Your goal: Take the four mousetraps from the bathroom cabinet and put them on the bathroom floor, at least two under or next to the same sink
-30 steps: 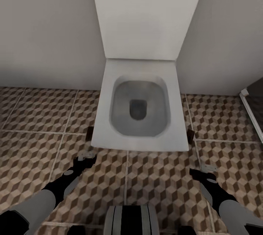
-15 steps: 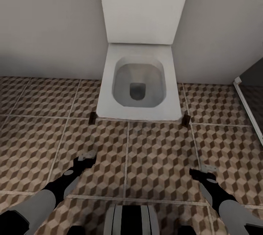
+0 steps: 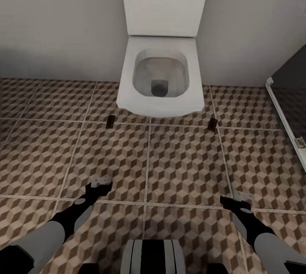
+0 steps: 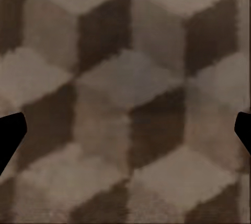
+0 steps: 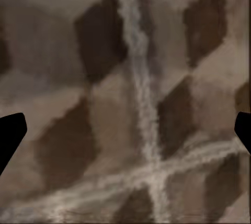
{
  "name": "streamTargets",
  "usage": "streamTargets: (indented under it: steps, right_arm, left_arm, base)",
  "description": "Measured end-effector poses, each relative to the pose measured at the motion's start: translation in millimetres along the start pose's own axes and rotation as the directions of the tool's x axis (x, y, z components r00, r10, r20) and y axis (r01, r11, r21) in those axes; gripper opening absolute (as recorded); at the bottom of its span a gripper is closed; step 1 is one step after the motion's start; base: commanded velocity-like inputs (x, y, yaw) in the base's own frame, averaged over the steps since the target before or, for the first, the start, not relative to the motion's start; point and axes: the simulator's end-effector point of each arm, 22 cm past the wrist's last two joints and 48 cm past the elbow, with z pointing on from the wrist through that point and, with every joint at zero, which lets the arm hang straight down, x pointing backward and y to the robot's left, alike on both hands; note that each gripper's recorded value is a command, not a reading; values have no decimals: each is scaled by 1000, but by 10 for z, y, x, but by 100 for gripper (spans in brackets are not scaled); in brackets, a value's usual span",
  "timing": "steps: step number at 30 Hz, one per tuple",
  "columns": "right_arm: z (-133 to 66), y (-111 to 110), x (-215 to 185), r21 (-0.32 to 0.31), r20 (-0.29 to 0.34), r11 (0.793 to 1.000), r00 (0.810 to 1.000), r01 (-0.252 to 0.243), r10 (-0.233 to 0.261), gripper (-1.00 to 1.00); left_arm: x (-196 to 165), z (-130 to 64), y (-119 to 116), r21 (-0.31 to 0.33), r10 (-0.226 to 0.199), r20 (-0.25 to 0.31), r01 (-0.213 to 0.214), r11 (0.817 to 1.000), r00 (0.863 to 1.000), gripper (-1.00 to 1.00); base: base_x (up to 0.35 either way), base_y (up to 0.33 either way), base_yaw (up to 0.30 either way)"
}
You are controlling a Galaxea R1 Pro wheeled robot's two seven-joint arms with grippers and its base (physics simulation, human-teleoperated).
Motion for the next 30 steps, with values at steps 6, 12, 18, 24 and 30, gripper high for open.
streamTargets:
  steps: [6, 12, 18, 24, 30]
  right_arm:
    - [-1, 3, -23, -1, 5, 1000, 1000, 0, 0, 100]
    - [-2, 1, -42, 0, 9, 1000, 1000, 0, 0, 100]
    - [-2, -7, -51, 2, 10, 1000, 1000, 1, -1, 100]
    - [-1, -19, -57, 4, 11, 1000, 1000, 1, -1, 100]
    - [-1, -28, -62, 9, 12, 1000, 1000, 1, -2, 100]
  left_arm:
    - [-9, 0, 1, 0, -2, 3, 2, 1000, 1000, 100]
    - [-28, -1, 4, -1, -4, 10, 4, 1000, 1000, 100]
    - [-37, -1, 4, -3, -3, 13, 3, 1000, 1000, 100]
    - [-42, -1, -6, -3, 3, 15, -3, 1000, 1000, 100]
    - [-48, 1, -26, -4, 1, 16, -1, 1000, 1000, 100]
  base:
    - [-311, 0, 0]
    - [-133, 0, 0]
    - [-44, 0, 0]
    - [-12, 0, 0]
    - [-4, 0, 0]
